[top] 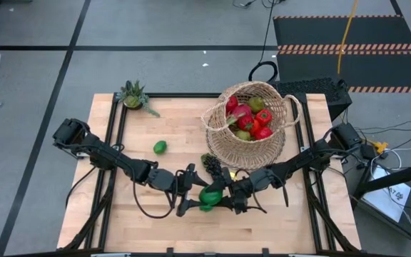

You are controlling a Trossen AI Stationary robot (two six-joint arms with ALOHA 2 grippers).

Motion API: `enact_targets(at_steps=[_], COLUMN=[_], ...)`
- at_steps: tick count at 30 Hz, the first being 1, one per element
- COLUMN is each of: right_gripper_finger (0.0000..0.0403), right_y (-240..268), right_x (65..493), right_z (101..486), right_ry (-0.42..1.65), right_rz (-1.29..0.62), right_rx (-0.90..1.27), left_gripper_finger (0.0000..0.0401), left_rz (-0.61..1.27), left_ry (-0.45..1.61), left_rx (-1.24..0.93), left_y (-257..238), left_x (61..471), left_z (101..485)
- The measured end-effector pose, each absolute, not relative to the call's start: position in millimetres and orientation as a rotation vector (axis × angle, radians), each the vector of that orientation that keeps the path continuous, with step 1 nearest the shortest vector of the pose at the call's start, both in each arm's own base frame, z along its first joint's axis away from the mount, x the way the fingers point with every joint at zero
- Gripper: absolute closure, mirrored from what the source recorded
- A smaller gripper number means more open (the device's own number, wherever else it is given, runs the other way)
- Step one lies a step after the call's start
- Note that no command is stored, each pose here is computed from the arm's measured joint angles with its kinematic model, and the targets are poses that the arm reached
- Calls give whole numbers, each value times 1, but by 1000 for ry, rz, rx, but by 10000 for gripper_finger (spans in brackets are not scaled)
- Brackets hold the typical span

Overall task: Build produce basket
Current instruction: Put the green lime into the brown basket

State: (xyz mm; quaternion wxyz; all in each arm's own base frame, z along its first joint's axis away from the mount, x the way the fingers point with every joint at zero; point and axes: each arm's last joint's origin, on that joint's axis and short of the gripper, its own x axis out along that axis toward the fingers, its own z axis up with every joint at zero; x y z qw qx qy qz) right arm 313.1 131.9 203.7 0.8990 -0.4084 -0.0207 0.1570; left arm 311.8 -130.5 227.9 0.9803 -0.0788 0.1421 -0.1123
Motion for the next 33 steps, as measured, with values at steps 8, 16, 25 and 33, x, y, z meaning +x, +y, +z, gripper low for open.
enact_targets(at_steps=[8, 16, 25, 33], right_gripper_finger=[105, 104, 104, 104], right_y=[133, 143, 154, 149], right_x=[313, 307, 292, 280], right_z=[203, 204, 217, 231], right_ry=[-33, -38, -2, 82], right_rz=[331, 351, 287, 217], right_rx=[-845, -801, -770, -756], left_gripper_finger=[86, 9, 31, 32], left_rz=[-223, -201, -98, 7], left_ry=[290, 254, 267, 331], left_rx=[-156, -156, -148, -158], left_y=[-130, -133, -133, -139], left_x=[312, 311, 294, 282], left_z=[227, 231, 247, 244])
